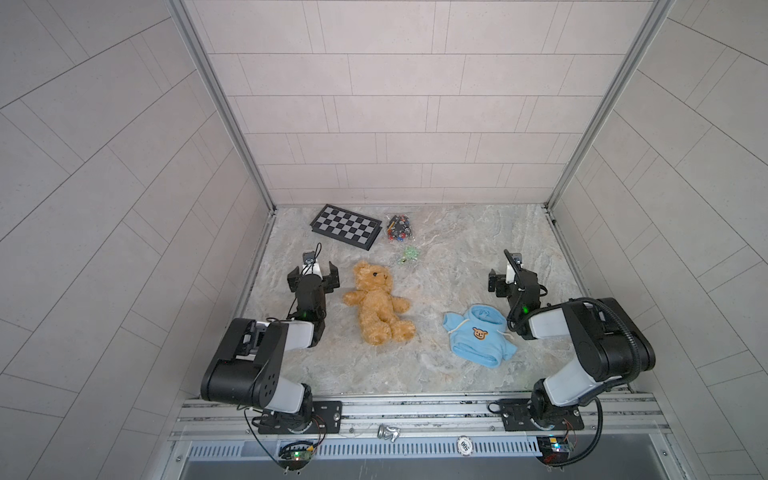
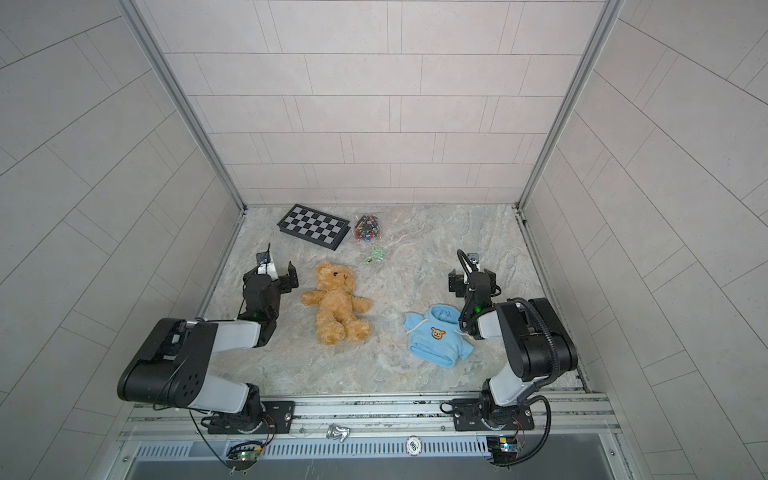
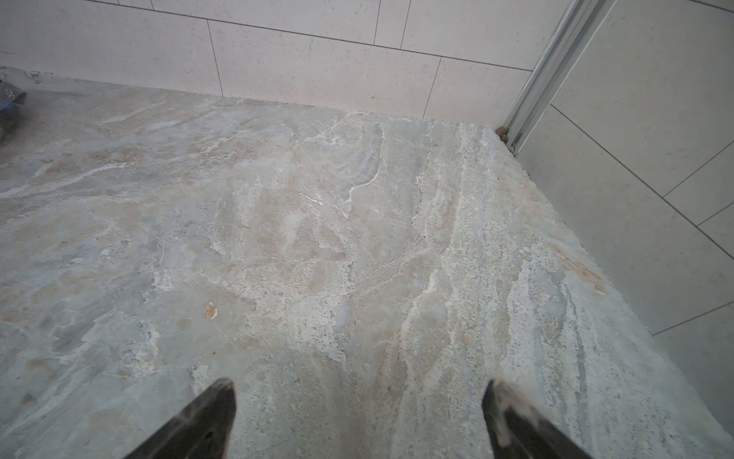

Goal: Dress the teddy bear

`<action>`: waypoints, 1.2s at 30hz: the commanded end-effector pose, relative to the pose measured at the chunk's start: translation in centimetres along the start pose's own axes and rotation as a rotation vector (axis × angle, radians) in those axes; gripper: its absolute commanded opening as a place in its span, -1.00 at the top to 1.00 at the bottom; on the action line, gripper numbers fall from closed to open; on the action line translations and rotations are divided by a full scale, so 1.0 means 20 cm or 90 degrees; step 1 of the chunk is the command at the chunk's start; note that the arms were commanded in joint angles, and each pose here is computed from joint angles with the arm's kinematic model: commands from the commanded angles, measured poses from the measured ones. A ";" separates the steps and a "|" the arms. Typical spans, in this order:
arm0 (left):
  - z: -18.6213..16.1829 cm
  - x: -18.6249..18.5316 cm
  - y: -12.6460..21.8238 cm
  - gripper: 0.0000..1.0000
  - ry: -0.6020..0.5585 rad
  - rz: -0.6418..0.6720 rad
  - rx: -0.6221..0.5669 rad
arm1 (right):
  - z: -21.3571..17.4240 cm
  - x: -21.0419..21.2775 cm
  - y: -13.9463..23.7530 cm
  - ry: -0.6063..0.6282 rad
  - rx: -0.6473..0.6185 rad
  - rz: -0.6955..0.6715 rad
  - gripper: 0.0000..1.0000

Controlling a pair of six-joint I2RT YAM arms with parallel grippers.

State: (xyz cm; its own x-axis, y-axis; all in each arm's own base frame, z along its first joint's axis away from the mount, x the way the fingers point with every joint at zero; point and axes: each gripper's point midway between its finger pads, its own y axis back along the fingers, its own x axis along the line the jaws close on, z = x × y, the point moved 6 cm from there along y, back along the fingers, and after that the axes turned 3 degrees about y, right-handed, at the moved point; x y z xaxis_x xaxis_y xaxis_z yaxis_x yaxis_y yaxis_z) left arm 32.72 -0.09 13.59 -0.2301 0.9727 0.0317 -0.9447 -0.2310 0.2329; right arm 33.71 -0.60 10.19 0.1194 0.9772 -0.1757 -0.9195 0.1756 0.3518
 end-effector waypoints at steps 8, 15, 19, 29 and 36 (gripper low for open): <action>0.01 -0.01 -0.01 -1.00 -0.003 -0.001 -0.003 | 0.04 0.00 -0.01 0.005 -0.014 0.000 -0.99; 0.02 0.00 -0.02 -1.00 -0.002 -0.001 -0.002 | 0.04 0.00 -0.01 0.004 -0.014 0.000 -0.99; 0.02 -0.01 -0.01 -1.00 -0.003 -0.003 -0.006 | 0.03 0.00 -0.01 0.005 -0.012 -0.001 -0.99; 0.15 0.02 0.06 -1.00 0.010 0.009 0.018 | 0.14 -0.05 0.07 0.000 -0.023 -0.028 -0.99; 0.29 -0.06 0.23 -1.00 0.149 -0.063 0.110 | 0.34 -0.10 0.25 -0.077 -0.033 -0.048 -0.99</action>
State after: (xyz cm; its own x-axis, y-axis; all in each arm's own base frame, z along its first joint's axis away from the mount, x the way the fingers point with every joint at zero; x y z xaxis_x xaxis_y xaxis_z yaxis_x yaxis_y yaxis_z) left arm 31.32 -0.67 20.48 -0.2323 0.9678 -0.0965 -0.9483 -0.2033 0.2436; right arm 32.14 -0.57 16.53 0.1730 0.9730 -0.1527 -0.9384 0.2099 0.2744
